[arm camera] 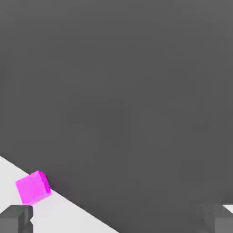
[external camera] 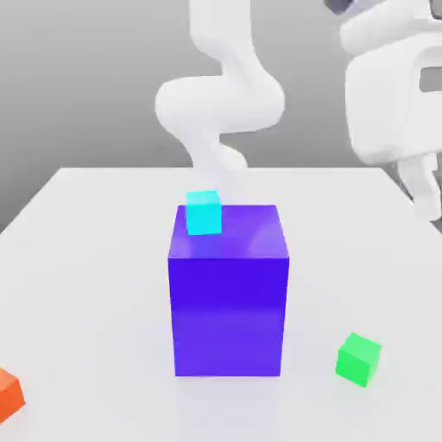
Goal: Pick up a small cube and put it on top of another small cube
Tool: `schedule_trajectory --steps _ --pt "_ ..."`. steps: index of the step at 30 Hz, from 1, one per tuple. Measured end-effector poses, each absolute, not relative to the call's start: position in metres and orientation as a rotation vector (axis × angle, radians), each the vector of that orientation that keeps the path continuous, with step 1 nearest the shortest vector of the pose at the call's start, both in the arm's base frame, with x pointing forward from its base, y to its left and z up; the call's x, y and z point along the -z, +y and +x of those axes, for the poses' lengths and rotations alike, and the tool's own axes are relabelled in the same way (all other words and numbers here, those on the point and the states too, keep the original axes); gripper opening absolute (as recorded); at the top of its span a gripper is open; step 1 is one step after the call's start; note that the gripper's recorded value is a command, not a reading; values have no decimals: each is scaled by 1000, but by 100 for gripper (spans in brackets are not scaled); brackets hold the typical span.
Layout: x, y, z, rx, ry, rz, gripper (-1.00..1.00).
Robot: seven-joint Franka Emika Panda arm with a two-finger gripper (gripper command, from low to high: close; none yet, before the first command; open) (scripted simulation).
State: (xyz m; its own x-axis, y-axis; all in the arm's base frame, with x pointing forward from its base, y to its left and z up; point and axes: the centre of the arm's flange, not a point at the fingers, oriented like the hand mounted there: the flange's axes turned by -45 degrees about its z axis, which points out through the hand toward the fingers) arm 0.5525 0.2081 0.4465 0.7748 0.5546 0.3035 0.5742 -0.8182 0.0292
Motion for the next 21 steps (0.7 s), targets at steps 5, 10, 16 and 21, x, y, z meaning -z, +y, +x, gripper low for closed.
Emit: schedule_trajectory --steps 5,10,16,21 --pt "-366 255 563 309 -1106 -2870 0" --pt "-281 303 557 154 -1306 -2822 0" --pt "-175 343 538 8 -1497 -2761 0" --pt "-131 344 537 1 -1505 -2757 -100"
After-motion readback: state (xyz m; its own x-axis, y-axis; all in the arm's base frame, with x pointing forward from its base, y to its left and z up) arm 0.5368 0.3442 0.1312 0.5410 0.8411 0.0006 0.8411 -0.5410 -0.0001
